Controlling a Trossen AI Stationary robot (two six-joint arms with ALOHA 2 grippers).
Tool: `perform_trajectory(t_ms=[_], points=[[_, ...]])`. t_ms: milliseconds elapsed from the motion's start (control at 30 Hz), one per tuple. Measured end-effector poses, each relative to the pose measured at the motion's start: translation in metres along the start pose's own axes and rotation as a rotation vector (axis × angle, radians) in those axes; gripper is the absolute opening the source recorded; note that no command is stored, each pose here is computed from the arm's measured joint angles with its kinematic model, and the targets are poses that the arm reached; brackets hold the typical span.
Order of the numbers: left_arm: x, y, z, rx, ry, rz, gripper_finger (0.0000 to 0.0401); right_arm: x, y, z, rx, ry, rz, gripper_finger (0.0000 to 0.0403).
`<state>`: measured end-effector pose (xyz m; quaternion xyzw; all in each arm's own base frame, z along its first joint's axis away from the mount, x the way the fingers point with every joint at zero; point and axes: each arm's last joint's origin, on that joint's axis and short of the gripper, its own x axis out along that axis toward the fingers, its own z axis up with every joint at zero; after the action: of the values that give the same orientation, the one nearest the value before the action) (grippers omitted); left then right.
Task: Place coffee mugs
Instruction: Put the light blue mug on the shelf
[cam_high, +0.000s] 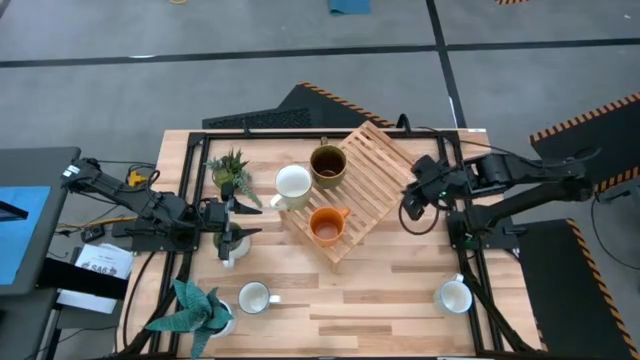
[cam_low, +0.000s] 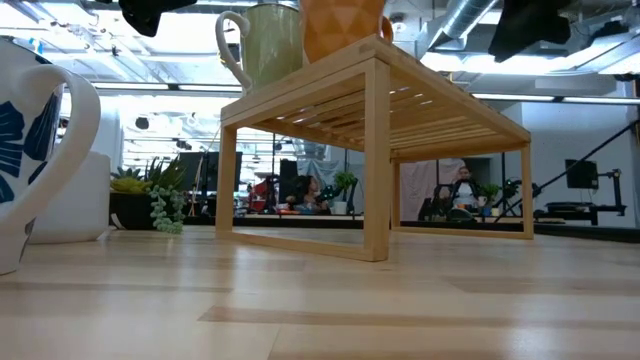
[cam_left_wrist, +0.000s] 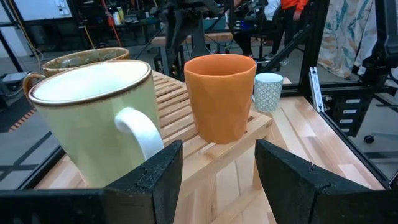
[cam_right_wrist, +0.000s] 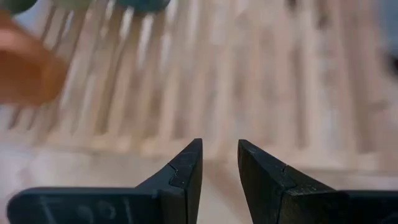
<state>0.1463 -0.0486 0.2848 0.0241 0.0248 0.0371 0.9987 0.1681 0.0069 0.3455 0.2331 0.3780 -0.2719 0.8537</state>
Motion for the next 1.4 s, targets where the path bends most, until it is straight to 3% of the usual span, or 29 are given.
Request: perform_trajectory(t_ms=[233, 467, 600, 900, 1100, 1400], points=[[0.0, 0.0, 0.0, 0.005, 0.001, 0.0, 0.0187, 0.012, 0.035, -0.023, 0.027, 0.316, 0.187, 0.0127], [0.0, 0.0, 0.0, -0.001, 0.002, -0.001, 0.0187, 0.01, 0.08, -0.075, 0.006, 0.575, 0.206, 0.0127], [0.0, 0.0, 0.0, -0.009, 0.002, -0.002, 0.0187, 0.006, 0.099, -0.11, 0.043, 0.661, 0.131, 0.0127], [0.0, 0.0, 0.0, -0.01, 0.001, -0.002, 0.0187, 0.006, 0.119, -0.169, 0.291, 0.812, -0.163, 0.0127], [0.0, 0.0, 0.0, -0.011, -0.001, -0.002, 0.0187, 0.017, 0.12, -0.181, 0.331, 0.852, -0.34, 0.0127], [0.0, 0.0, 0.0, -0.009, -0.001, -0.001, 0.0187, 0.031, 0.126, -0.182, 0.335, 0.854, -0.37, 0.0127]])
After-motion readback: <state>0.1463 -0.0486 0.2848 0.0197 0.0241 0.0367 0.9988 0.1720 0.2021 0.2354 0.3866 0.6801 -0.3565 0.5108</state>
